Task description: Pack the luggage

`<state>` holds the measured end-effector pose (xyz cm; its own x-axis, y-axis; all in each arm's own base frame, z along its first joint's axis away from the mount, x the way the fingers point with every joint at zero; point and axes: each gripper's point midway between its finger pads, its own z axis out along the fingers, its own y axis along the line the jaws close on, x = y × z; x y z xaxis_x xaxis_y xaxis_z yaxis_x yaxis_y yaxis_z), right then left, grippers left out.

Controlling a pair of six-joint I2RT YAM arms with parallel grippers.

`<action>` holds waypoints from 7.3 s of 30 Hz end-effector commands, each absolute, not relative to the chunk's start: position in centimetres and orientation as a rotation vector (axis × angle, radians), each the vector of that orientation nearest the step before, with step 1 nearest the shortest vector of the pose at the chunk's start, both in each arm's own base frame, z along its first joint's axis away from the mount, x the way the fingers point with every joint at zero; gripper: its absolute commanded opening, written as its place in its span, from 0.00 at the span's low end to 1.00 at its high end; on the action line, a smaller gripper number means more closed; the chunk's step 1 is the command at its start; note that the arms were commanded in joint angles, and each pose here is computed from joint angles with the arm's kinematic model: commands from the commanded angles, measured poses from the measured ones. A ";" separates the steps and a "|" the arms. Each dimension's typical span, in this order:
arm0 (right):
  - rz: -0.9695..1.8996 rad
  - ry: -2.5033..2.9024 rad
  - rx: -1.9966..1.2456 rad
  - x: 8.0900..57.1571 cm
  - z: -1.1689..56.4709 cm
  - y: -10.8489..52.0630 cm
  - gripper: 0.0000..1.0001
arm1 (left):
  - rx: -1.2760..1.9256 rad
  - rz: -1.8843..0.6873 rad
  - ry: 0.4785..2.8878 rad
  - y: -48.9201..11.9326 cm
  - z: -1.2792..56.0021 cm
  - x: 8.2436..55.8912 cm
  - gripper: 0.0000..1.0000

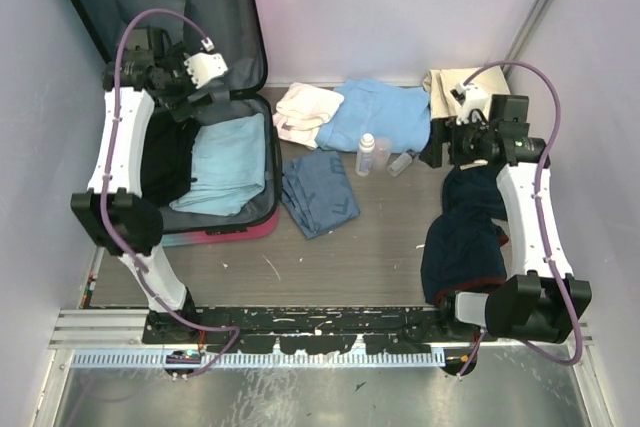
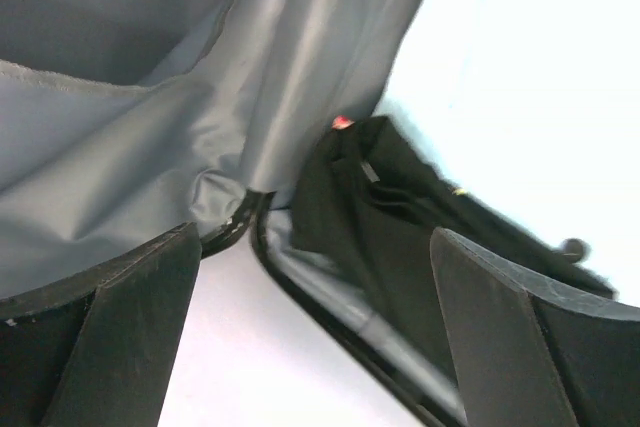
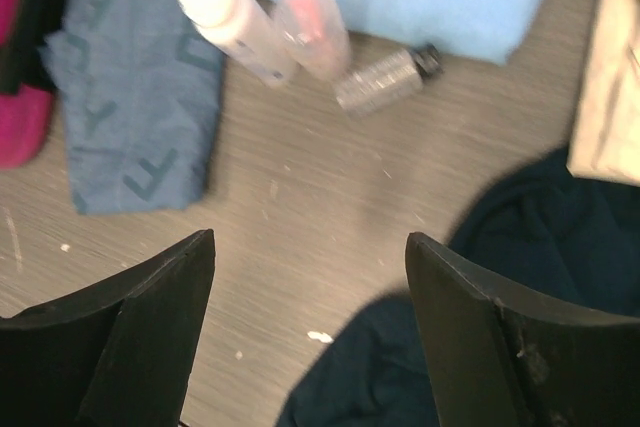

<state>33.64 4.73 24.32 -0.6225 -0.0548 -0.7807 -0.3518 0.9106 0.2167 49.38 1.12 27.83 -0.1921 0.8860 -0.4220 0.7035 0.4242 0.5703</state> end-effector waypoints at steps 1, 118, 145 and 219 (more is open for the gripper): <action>0.281 2.396 -0.291 30.3 21.9 -0.2 0.82 | 1.338 0.049 1.917 -5.6 28.9 43.2 0.98; -0.161 1.488 -0.754 46.9 49.7 1.7 0.01 | 0.600 -0.633 2.009 -15.8 34.8 38.2 1.00; 0.154 0.847 -0.823 46.3 55.3 38.7 0.01 | -0.187 -0.425 1.899 3.0 38.6 34.5 0.98; 0.411 1.718 -1.027 43.1 15.8 50.1 0.53 | -0.307 0.073 2.437 16.3 17.7 44.3 0.00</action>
<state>39.47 49.07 11.81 -0.1630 -0.5137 -0.8424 -0.8591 0.4937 -0.1348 41.12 11.37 13.12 -0.8578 -0.2425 -0.4531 -0.1618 0.9643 -0.2096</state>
